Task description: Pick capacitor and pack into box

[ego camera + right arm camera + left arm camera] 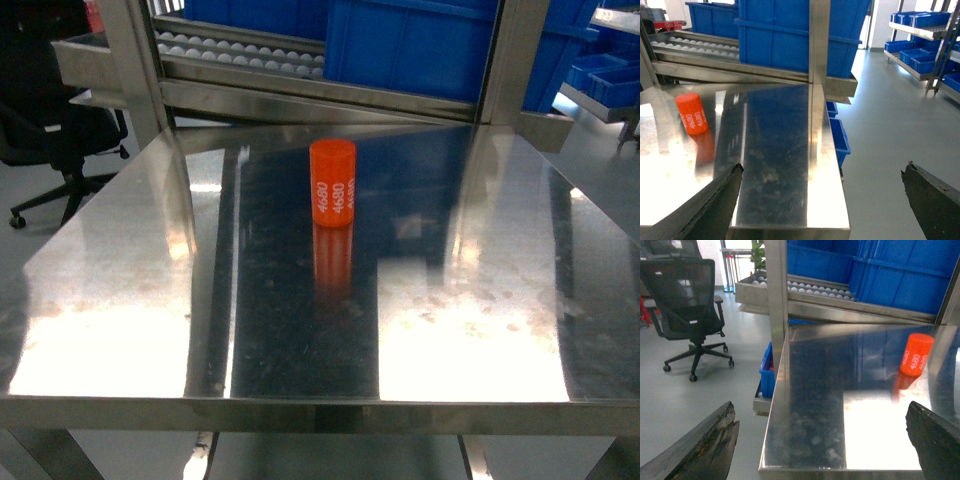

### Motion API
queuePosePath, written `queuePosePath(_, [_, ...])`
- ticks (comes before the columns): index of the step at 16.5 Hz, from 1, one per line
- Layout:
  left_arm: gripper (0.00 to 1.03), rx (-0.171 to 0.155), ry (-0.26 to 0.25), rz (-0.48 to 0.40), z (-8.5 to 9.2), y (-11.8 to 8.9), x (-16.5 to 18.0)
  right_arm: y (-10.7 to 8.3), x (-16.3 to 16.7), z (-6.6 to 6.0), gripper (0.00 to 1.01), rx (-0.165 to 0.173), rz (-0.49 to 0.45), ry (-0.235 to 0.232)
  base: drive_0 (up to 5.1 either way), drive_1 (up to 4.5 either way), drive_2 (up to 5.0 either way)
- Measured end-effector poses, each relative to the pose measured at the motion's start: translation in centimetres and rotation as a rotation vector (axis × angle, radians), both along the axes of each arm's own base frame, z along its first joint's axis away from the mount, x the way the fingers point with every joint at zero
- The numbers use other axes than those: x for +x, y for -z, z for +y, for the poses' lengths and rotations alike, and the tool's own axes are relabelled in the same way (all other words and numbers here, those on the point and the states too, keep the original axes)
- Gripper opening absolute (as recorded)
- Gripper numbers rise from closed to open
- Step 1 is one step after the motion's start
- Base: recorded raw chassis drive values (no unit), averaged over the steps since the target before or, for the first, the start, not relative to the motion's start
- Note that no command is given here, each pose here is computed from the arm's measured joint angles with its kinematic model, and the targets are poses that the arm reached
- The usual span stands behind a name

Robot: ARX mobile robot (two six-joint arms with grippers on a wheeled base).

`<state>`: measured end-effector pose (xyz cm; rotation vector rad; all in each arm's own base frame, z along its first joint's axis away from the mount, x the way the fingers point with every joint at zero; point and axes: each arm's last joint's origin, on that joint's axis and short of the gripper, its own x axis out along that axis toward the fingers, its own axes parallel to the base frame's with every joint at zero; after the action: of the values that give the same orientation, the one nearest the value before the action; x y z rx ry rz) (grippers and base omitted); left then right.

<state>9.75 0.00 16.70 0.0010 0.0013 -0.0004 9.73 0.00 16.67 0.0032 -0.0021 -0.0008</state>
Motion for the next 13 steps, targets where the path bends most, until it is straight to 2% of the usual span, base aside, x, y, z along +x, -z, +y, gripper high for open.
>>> queuePosePath(13, [0.98,-0.001,0.0,0.0,0.0,0.0,0.0,0.0,0.0,0.0,0.98,-0.001,0.0,0.0,0.0,0.0,0.0])
